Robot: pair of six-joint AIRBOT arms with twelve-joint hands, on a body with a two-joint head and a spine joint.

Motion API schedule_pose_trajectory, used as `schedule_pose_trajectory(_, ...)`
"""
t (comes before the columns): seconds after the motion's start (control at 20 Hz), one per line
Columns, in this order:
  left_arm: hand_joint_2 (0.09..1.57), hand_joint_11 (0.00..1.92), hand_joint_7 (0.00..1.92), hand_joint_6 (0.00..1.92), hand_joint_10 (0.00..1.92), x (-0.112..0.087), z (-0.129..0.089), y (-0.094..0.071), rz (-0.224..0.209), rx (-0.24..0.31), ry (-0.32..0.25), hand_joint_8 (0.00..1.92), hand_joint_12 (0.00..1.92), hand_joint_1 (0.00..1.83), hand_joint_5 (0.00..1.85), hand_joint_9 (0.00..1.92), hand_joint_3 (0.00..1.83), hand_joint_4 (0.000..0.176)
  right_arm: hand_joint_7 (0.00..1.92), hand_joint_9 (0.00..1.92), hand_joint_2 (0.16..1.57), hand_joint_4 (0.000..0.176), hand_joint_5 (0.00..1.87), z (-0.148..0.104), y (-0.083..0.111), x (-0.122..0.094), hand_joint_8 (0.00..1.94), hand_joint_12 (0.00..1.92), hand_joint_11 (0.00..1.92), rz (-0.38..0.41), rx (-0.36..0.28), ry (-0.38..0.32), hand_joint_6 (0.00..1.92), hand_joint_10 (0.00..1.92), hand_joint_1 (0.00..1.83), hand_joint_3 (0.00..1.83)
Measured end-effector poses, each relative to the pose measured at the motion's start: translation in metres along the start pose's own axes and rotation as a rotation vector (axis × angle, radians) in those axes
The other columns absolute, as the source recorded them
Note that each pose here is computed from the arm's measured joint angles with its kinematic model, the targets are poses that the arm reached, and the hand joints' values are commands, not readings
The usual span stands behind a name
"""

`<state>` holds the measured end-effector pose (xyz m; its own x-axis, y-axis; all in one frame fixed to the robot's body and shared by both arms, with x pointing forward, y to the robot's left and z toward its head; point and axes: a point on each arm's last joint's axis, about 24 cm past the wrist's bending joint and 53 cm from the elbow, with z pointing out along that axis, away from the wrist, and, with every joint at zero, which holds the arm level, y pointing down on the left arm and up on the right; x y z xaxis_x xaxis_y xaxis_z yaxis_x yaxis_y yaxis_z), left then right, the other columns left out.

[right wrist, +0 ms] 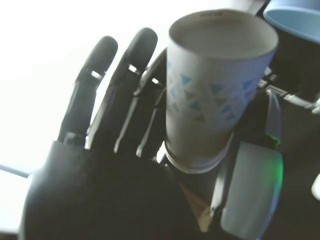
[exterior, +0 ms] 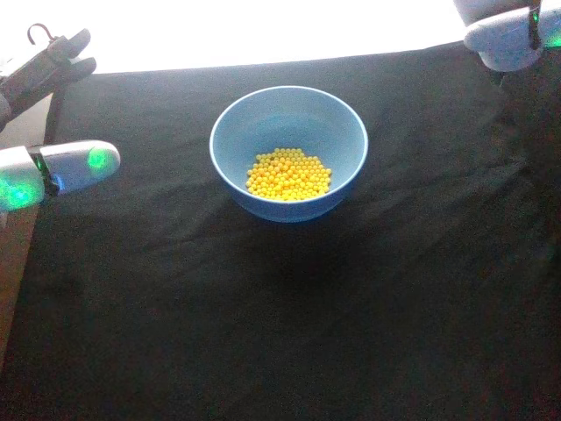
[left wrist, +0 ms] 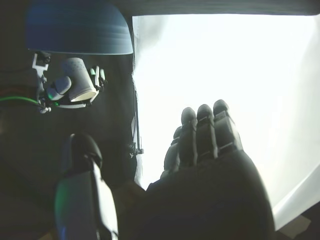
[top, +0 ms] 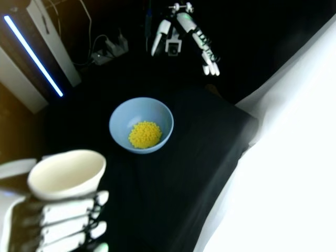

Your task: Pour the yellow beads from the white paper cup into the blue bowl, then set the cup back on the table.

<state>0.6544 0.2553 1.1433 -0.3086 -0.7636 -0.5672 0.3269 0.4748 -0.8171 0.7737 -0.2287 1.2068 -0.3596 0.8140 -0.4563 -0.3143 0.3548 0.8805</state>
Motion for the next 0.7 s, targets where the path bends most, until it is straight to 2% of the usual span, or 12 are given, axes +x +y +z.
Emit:
schedule_pose_trajectory(0.05, 1.02, 0.13, 0.23, 0.0, 0.01, 0.0, 0.0, 0.0, 0.0, 0.0, 0.0, 0.01, 0.06, 0.53, 0.0, 0.16, 0.01, 0.0, 1.14, 1.2, 1.07, 0.023, 1.03, -0.003, -0.005, -0.003, 0.69, 0.87, 0.73, 0.03, -0.002, -0.023, 0.95, 0.01, 1.23, 0.0)
schedule_pose_trajectory(0.1, 1.02, 0.13, 0.23, 0.0, 0.01, 0.0, 0.0, 0.0, 0.0, 0.0, -0.001, 0.01, 0.06, 0.55, 0.0, 0.16, 0.01, 0.0, 1.19, 1.21, 1.07, 0.0, 1.01, -0.007, -0.013, -0.006, 0.56, 0.77, 0.73, 0.067, 0.001, -0.049, 1.02, 0.01, 1.24, 0.0)
schedule_pose_trajectory(0.15, 1.02, 0.13, 0.23, 0.0, 0.01, -0.001, 0.0, 0.0, -0.001, 0.0, -0.002, 0.01, 0.06, 0.54, 0.0, 0.16, 0.01, 0.003, 1.21, 1.21, 1.06, 0.0, 1.02, -0.01, -0.02, -0.006, 0.52, 0.69, 0.75, 0.082, 0.008, -0.061, 1.01, 0.0, 1.25, 0.0)
schedule_pose_trajectory(0.2, 1.02, 0.13, 0.23, 0.0, 0.01, -0.001, 0.0, 0.0, -0.001, -0.001, -0.002, 0.01, 0.06, 0.54, 0.0, 0.16, 0.01, 0.003, 1.21, 1.21, 1.06, 0.0, 1.02, -0.01, -0.022, -0.005, 0.52, 0.69, 0.75, 0.089, 0.012, -0.065, 1.01, 0.0, 1.25, 0.0)
schedule_pose_trajectory(0.25, 1.03, 0.13, 0.23, 0.0, 0.0, 0.0, -0.002, 0.002, 0.001, -0.005, 0.0, 0.0, 0.06, 0.53, 0.0, 0.14, 0.01, 0.009, 1.3, 1.2, 1.06, 0.0, 0.99, -0.011, -0.027, -0.005, 0.35, 0.56, 0.72, 0.113, 0.012, -0.081, 1.06, 0.0, 1.25, 0.0)
schedule_pose_trajectory(0.35, 1.03, 0.13, 0.23, 0.0, 0.0, 0.003, -0.003, 0.003, -0.003, -0.01, 0.007, 0.0, 0.07, 0.53, 0.0, 0.14, 0.01, 0.009, 1.34, 1.19, 1.04, 0.0, 1.02, -0.01, -0.026, -0.006, 0.32, 0.54, 0.66, 0.126, -0.002, -0.094, 0.95, 0.0, 1.25, 0.0)
schedule_pose_trajectory(0.4, 1.03, 0.13, 0.23, 0.0, 0.01, 0.003, -0.003, 0.004, -0.004, -0.011, 0.006, 0.0, 0.07, 0.53, 0.0, 0.15, 0.01, 0.007, 1.35, 1.18, 1.04, 0.0, 1.04, -0.01, -0.028, -0.005, 0.31, 0.62, 0.59, 0.134, -0.005, -0.1, 0.9, 0.0, 1.26, 0.0)
schedule_pose_trajectory(0.5, 1.02, 0.11, 0.23, 0.0, 0.0, 0.002, -0.003, 0.003, -0.005, -0.006, 0.004, 0.0, 0.06, 0.56, 0.0, 0.15, 0.0, 0.019, 1.25, 1.13, 1.06, 0.0, 1.02, -0.011, -0.037, -0.002, 0.46, 0.72, 0.47, 0.158, 0.002, -0.116, 0.97, 0.0, 1.25, 0.0)
schedule_pose_trajectory(0.55, 1.03, 0.11, 0.24, 0.0, 0.01, 0.002, -0.003, 0.002, -0.005, -0.002, 0.002, 0.0, 0.06, 0.56, 0.0, 0.16, 0.0, 0.003, 1.21, 1.09, 1.06, 0.0, 1.06, -0.012, -0.046, 0.001, 0.49, 0.73, 0.47, 0.171, 0.019, -0.122, 0.95, 0.0, 1.25, 0.0)
schedule_pose_trajectory(0.6, 1.03, 0.13, 0.24, 0.0, 0.01, 0.002, -0.003, 0.002, -0.005, -0.002, 0.002, 0.01, 0.07, 0.56, 0.0, 0.17, 0.0, 0.0, 1.26, 1.11, 1.05, 0.0, 1.06, -0.013, -0.051, 0.002, 0.51, 0.83, 0.36, 0.175, 0.027, -0.125, 0.85, 0.0, 1.25, 0.0)
schedule_pose_trajectory(0.65, 1.03, 0.13, 0.24, 0.0, 0.01, 0.002, -0.003, 0.002, -0.005, -0.001, 0.002, 0.01, 0.07, 0.57, 0.0, 0.17, 0.0, 0.0, 1.25, 1.08, 1.03, 0.013, 1.13, -0.013, -0.057, 0.001, 0.57, 1.01, 0.2, 0.184, 0.04, -0.137, 0.68, 0.0, 1.25, 0.0)
schedule_pose_trajectory(0.7, 1.04, 0.13, 0.23, 0.0, 0.01, 0.003, -0.003, 0.001, -0.004, 0.001, 0.004, 0.0, 0.07, 0.57, 0.0, 0.18, 0.01, 0.0, 1.23, 1.06, 1.03, 0.032, 1.17, -0.016, -0.064, -0.005, 0.6, 1.15, 0.07, 0.19, 0.047, -0.16, 0.63, 0.0, 1.25, 0.0)
